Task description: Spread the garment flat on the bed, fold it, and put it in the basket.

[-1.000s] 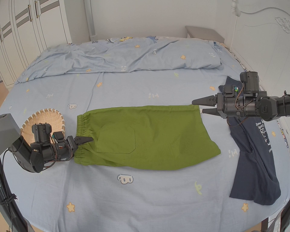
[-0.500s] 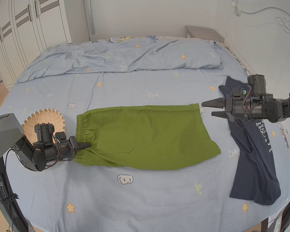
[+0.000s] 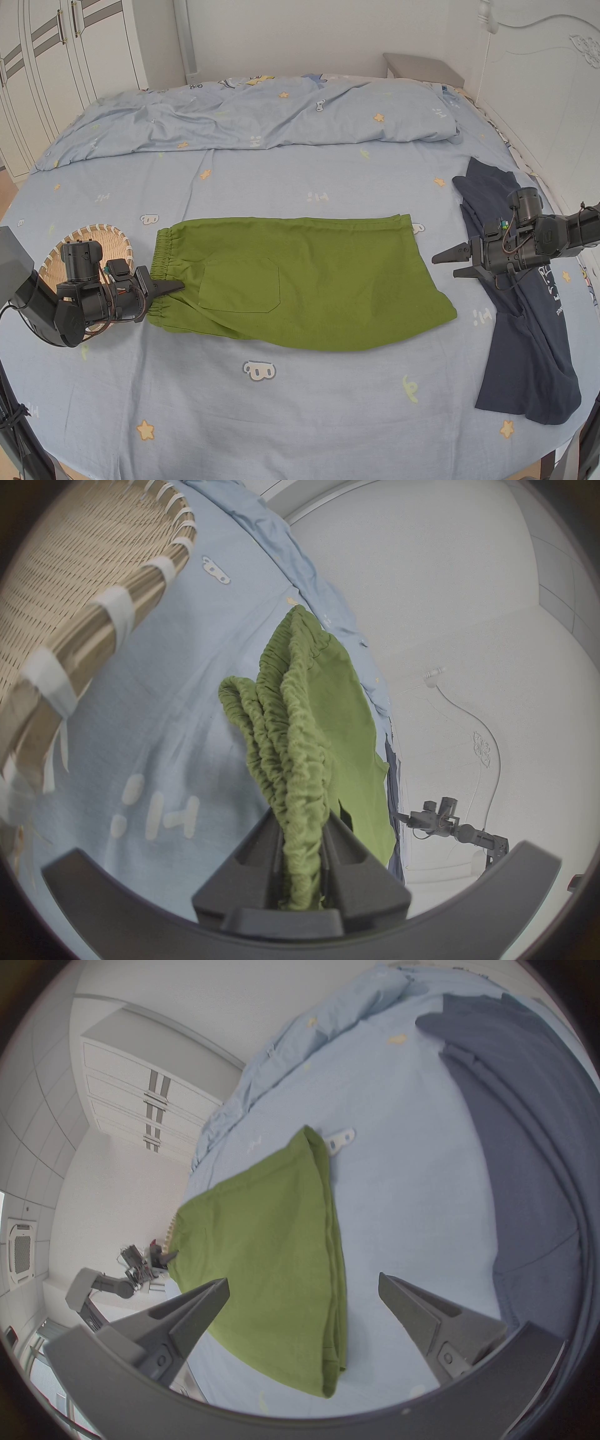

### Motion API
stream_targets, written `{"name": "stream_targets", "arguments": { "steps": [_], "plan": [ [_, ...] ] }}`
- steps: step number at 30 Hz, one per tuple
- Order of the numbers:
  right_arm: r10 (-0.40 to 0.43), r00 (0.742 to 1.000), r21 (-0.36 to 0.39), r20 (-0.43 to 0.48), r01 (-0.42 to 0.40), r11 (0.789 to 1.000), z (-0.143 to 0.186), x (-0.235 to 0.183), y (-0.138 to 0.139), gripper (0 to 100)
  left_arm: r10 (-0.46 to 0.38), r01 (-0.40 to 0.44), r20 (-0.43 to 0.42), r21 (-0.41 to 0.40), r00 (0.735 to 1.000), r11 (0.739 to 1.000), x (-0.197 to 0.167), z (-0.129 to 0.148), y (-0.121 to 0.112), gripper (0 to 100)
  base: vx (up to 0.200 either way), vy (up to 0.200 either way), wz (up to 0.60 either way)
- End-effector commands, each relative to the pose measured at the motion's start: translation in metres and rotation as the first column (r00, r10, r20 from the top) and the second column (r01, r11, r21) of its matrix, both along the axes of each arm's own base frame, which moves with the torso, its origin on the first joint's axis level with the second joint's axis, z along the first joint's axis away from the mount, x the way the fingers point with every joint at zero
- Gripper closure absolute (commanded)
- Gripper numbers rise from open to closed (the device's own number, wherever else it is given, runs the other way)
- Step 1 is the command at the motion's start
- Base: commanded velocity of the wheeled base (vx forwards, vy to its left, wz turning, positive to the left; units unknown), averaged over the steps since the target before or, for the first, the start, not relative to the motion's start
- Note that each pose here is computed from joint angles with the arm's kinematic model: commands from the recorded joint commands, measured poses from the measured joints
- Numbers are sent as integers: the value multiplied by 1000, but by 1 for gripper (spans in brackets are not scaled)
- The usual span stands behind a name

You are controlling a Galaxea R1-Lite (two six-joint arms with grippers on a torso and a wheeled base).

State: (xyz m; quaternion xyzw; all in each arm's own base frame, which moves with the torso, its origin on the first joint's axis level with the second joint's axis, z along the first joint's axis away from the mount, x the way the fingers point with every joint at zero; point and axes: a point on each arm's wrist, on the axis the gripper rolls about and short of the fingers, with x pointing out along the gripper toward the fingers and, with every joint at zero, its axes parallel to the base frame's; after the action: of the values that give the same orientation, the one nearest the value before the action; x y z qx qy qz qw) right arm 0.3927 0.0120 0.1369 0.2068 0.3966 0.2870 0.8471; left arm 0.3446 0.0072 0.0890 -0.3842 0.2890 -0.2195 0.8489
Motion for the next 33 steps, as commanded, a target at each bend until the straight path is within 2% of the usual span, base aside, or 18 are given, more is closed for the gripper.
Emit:
{"name": "stream_targets", "arguments": {
  "steps": [1, 10, 16, 21, 25, 30, 31, 33],
  "plan": [
    [20, 997, -17, -75, -21, 1000, -30, 14, -1, 0, -1, 1, 25, 0, 1000, 1000, -3, 10, 0, 100, 0, 0, 0],
    [53, 989, -22, -140, -56, 998, -37, 12, 8, 0, -1, 1, 25, 0, 1000, 1000, -3, 10, 0, 100, 0, 0, 0],
    [96, 970, -23, -225, -104, 994, -51, 15, 21, 0, -7, 7, 22, -1, 1000, 1000, -3, 9, -2, 100, 0, 0, 0],
    [133, 963, -3, -236, -137, 991, -57, 15, 30, 0, -12, 12, 19, -1, 1000, 1000, -3, 8, -3, 100, 0, 0, 0],
    [180, 955, 48, -237, -173, 984, -57, 13, 35, 0, -23, 23, 13, -1, 1000, 1000, -3, 6, -7, 100, 0, 0, 0],
    [177, 952, 55, -248, -169, 984, -64, 17, 33, 0, -24, 24, 14, -2, 1000, 1000, -4, 7, -8, 100, 0, 0, 0],
    [172, 954, 56, -246, -164, 985, -64, 18, 31, 100, -24, 24, 16, -2, 1000, 1000, -4, 8, -8, 100, 0, 0, 0],
    [174, 953, 74, -248, -161, 984, -64, 21, 27, 100, -24, 24, 13, -2, 1000, 1000, -4, 7, -8, 100, 0, 0, 0]
  ]
}}
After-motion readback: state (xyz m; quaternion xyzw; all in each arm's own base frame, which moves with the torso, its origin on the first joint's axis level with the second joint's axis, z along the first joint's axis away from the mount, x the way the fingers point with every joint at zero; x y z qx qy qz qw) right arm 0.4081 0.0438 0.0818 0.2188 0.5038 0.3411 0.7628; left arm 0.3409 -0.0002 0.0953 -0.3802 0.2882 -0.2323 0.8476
